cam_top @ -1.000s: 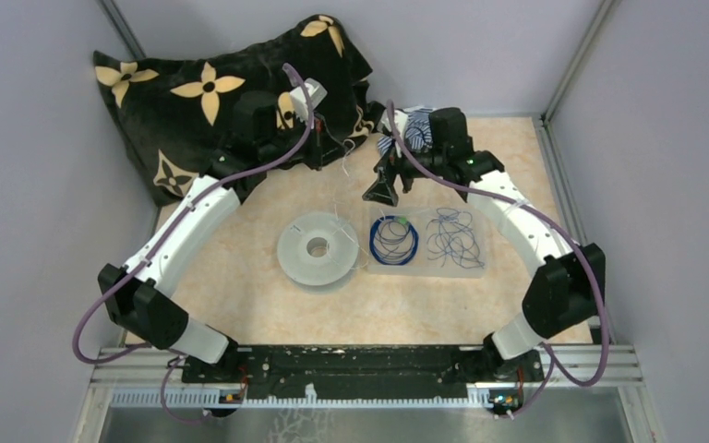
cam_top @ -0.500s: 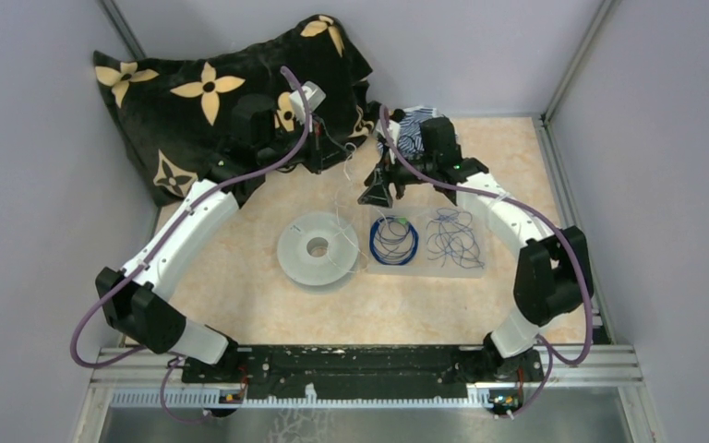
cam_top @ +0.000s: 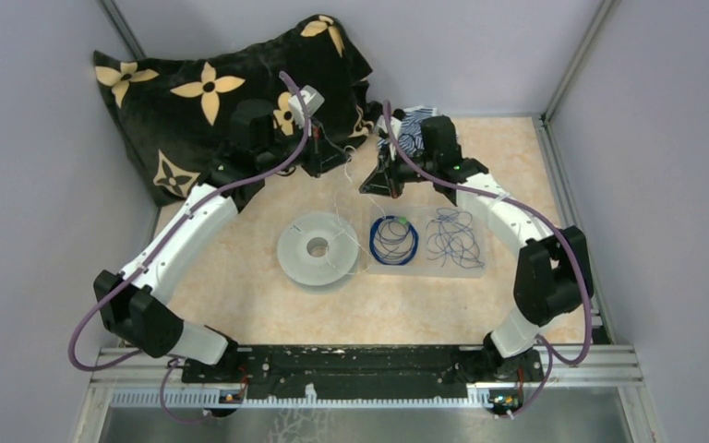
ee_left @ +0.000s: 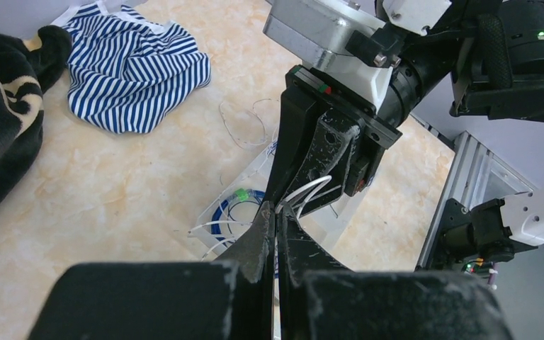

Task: Wrap the cables
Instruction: Adjust the cable at the center of the board.

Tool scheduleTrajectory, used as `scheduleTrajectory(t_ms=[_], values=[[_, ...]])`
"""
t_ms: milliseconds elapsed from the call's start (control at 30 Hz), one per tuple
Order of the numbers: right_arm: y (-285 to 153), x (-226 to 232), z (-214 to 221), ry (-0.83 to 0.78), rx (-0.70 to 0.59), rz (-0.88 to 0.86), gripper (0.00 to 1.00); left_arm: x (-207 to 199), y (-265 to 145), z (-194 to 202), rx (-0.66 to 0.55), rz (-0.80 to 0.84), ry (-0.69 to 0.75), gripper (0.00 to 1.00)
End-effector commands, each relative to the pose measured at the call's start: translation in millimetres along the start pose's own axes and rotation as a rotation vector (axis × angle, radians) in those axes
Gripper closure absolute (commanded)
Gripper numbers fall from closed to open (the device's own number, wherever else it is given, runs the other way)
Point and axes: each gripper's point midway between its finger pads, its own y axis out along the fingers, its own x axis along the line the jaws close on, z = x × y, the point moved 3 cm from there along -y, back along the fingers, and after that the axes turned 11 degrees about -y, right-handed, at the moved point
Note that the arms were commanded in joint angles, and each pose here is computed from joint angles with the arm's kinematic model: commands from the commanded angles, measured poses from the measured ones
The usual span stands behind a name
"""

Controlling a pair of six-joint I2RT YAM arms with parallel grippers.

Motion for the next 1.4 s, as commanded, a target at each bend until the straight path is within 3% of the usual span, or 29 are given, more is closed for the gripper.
scheduleTrajectory(t_ms=[0, 300, 500, 800, 1200, 1367], values=[[-27, 1, -48, -0.142, -0.058, 0.113, 1.00, -9, -10, -12, -0.066, 0.011, 0.049, 1.00], [-103, -11, -102, -0.249, -0.018, 0.477, 1.00, 0, -11, -4, -0.104, 0.034, 0.188, 1.00], [-118, -3, -117, -0.241, -0.019, 0.526, 1.00, -9, -6, 1, -0.069, 0.126, 0.197, 0.97], [-127, 1, -123, -0.247, -0.014, 0.559, 1.00, -10, -9, 8, -0.055, 0.148, 0.253, 0.66], [-123, 1, -117, -0.177, 0.001, 0.544, 1.00, -4, -23, 15, -0.013, 0.095, 0.399, 0.40], [-122, 4, -117, -0.195, 0.003, 0.516, 1.00, -17, -39, 26, 0.048, 0.177, 0.522, 0.29]])
